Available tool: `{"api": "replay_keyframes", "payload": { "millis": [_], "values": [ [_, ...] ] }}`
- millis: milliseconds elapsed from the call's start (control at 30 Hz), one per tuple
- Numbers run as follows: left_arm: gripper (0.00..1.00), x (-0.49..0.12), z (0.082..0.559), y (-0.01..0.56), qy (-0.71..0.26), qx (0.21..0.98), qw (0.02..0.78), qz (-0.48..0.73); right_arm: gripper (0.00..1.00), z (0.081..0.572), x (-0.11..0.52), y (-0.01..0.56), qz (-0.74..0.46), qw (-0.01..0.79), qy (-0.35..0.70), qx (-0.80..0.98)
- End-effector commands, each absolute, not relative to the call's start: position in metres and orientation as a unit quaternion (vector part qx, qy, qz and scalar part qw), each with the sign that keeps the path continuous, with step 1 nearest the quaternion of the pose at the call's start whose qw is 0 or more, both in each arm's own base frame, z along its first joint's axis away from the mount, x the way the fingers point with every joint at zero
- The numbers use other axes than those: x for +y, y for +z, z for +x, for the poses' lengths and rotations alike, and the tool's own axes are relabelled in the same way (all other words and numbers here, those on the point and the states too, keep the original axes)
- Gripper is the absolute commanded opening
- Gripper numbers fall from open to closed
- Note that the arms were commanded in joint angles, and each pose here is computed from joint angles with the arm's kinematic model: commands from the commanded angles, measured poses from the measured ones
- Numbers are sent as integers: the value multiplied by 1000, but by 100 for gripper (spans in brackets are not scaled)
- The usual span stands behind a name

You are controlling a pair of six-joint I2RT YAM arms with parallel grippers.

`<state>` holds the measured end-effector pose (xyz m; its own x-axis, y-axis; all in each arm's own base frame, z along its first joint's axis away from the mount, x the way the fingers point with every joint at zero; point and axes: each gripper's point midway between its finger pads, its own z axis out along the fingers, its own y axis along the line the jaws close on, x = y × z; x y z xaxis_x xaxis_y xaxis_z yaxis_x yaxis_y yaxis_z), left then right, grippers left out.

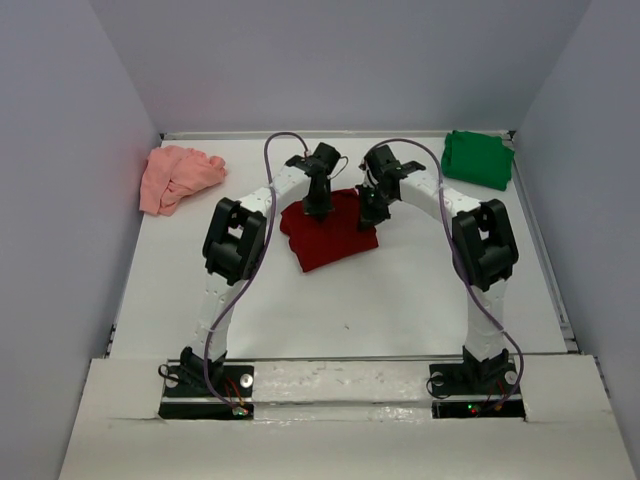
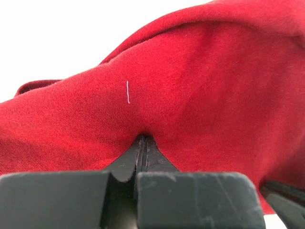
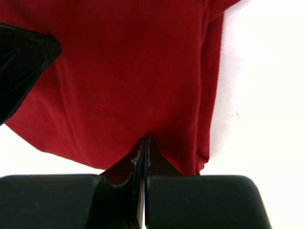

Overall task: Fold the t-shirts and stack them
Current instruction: Fold the long partially folded tshirt into a neat square

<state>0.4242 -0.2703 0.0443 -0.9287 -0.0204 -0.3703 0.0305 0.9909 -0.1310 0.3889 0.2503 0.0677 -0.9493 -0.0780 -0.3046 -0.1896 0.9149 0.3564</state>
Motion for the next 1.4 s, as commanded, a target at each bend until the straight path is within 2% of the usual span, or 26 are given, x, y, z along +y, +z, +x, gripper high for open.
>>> {"api": "replay_keyframes", "payload": {
  "millis": [0, 333, 467, 700, 933, 967, 1033, 1067, 1133, 1167, 1267, 1367],
  "values": [
    [0, -273, 437, 83, -89, 971, 223, 11, 0, 390, 243, 71, -59, 164, 185, 967],
    [0, -276, 454, 81, -98, 970, 223, 9, 0, 341, 246, 1, -55, 92, 171, 980],
    [0, -274, 453, 85, -100, 969, 226, 7, 0, 334, 251, -6, -64, 94, 153, 982],
    [0, -271, 445, 78, -96, 971, 219, 9, 0, 339, 267, 34, -74, 141, 151, 976],
    [0, -265, 436, 95, -96, 968, 230, 5, 0, 365, 248, 130, -65, 250, 105, 960],
    [0, -265, 435, 102, -98, 967, 235, 5, 3, 361, 244, 141, -69, 252, 102, 960],
    [0, -267, 432, 109, -98, 966, 240, 9, 15, 364, 243, 160, -65, 267, 102, 956],
    [0, -267, 430, 116, -100, 964, 246, 11, 30, 362, 243, 163, -69, 266, 105, 956],
    [0, -267, 426, 118, -96, 964, 246, 13, 47, 357, 242, 169, -73, 267, 110, 955],
    [0, -267, 424, 121, -96, 964, 246, 13, 64, 357, 244, 170, -80, 270, 117, 952],
    [0, -266, 420, 121, -95, 965, 244, 15, 79, 347, 248, 151, -98, 243, 128, 956],
    [0, -267, 415, 119, -93, 965, 243, 16, 83, 341, 258, 134, -116, 225, 155, 955]
  ]
}}
